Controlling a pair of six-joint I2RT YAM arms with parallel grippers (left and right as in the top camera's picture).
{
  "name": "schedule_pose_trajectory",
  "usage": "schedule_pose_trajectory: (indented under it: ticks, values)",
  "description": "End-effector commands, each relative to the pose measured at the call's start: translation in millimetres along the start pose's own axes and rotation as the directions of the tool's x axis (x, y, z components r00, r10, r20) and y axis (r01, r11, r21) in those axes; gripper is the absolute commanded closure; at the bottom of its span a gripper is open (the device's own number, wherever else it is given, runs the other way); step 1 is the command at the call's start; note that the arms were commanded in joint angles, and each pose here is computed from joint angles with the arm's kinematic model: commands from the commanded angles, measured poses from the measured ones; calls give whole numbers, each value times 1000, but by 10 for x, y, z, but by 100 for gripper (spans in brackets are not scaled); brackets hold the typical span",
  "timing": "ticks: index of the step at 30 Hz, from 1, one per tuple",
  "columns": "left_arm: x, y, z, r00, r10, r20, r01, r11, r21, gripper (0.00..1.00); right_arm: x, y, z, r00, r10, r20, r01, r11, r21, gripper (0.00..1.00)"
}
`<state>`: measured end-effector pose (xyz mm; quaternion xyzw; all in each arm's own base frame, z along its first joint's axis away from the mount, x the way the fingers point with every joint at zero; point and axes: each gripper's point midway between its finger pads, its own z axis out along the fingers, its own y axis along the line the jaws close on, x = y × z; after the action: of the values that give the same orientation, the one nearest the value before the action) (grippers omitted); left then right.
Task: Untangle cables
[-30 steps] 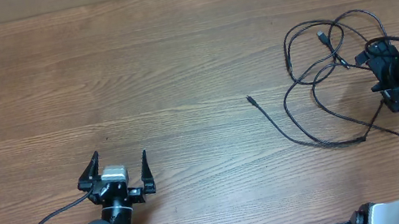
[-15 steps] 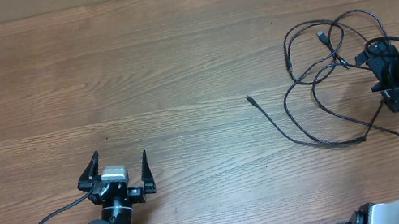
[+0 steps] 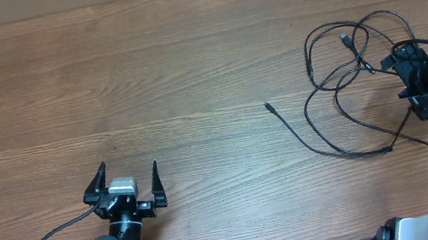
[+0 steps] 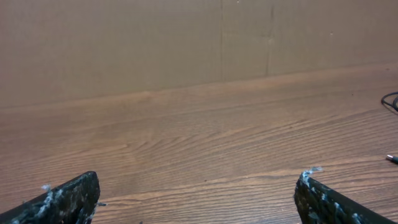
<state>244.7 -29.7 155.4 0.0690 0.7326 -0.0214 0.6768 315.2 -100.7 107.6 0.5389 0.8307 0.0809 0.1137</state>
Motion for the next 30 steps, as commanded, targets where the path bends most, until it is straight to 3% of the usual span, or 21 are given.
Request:
schedule_pose_trajectory:
  ticks: [1,30]
  values:
    - [-1,1,-3,1000,26,5,-26,1000,1,0,-8,0,-2,1000,3,2,-3,1000,-2,0]
    - [-1,1,-3,1000,26,5,-26,1000,1,1,-35,89,-389,996,-7,91,16,996,-93,0]
